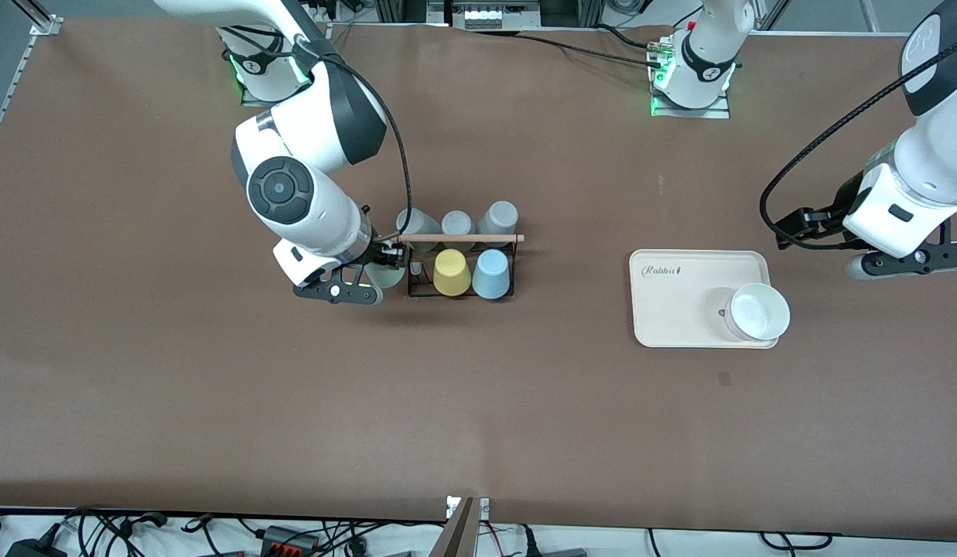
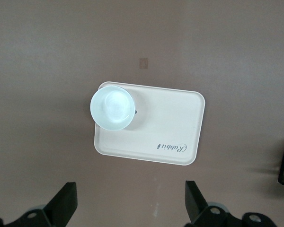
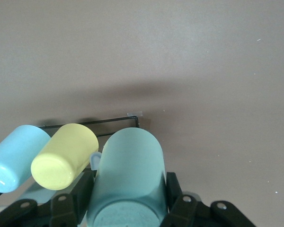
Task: Hang scattered cups on rack with three cups
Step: 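Carry the teal cup with the right gripper to the rack, then lower the teal cup onto the rack beside the yellow cup and release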
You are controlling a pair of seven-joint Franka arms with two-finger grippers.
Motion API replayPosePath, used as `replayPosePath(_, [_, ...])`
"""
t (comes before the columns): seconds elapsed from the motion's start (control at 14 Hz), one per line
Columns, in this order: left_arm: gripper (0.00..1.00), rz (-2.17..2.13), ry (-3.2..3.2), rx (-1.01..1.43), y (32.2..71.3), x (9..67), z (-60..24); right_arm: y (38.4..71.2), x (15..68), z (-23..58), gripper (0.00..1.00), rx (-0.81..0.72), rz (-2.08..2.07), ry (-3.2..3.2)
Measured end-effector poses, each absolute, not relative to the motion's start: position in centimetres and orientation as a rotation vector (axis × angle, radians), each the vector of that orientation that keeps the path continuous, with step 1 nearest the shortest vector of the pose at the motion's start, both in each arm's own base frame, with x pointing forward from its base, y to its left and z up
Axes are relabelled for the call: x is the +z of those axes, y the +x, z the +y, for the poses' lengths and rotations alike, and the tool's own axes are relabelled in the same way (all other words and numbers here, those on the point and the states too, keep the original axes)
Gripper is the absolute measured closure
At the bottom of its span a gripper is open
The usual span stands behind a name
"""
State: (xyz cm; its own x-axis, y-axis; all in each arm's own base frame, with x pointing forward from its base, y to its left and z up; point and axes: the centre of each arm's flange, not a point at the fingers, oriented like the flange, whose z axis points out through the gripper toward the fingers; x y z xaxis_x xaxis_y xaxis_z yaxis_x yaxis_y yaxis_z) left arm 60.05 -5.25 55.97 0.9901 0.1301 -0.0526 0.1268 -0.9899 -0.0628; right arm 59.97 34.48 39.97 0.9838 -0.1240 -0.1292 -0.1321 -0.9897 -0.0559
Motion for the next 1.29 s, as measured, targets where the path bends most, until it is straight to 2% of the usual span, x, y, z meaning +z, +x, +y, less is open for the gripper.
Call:
replayPosePath(0.43, [0.00,-0.199,-3.075,0.087,60.0,56.0,-5.3,58.8,38.0,38.2,0.33,0.170,0.264,-3.053])
replayPosePath(1.29, [0.00,-0.198,-3.075,0.087,60.0,56.0,-5.3,58.8,32.4,39.6,0.33,0.211,0.257,-3.076])
